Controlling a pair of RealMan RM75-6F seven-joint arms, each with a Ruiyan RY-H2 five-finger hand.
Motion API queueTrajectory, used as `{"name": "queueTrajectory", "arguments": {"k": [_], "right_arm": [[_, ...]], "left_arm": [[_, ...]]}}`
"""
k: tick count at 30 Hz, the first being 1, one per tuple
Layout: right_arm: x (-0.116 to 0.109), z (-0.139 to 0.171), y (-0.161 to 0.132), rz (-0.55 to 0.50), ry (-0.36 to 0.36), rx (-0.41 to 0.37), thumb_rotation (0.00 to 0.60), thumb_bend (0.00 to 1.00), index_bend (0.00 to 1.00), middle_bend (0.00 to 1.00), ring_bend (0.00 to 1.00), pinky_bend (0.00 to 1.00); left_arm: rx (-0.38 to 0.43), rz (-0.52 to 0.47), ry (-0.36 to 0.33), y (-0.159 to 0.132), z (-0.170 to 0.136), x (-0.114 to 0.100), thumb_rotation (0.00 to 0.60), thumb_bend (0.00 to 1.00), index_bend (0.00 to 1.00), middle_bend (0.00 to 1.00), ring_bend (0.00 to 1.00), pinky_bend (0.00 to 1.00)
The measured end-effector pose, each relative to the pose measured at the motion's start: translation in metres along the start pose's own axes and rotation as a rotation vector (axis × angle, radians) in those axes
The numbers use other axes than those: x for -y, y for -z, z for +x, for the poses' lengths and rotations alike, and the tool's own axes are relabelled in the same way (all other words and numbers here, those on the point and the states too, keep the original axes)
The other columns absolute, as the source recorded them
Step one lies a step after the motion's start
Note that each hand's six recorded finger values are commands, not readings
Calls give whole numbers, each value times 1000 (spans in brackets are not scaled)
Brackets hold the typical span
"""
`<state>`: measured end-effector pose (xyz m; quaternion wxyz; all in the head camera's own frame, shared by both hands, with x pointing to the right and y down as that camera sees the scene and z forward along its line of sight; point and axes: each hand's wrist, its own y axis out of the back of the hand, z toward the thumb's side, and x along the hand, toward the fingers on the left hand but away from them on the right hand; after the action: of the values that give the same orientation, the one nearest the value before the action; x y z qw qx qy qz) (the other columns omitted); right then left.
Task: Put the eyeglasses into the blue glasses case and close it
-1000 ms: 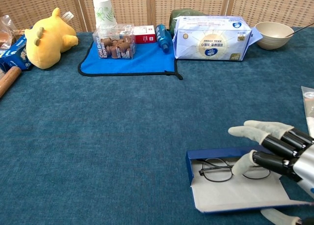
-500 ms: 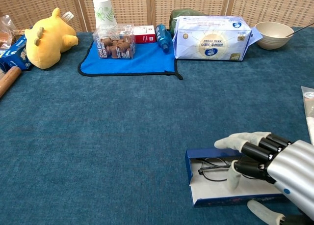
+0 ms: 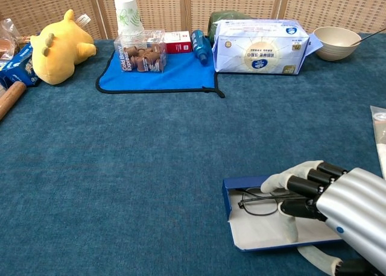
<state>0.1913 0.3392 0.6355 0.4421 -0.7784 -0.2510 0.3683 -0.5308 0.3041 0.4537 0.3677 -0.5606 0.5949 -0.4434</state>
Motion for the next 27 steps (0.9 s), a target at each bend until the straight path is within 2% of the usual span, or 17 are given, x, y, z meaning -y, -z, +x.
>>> {"name": "queueTrajectory", "arguments": {"k": [18,27], "right_arm": [[-28,-34,-1,9,34,-22,600,319,561,268,247,244],[-28,-45,1,6,33,-22,600,319,411,215,209,244]], "left_arm": [[-7,-10,13,-1,0,8,600,294,193,119,0,0],[-10,-12,18,0,-1,10,600,295,196,119,0,0]]}}
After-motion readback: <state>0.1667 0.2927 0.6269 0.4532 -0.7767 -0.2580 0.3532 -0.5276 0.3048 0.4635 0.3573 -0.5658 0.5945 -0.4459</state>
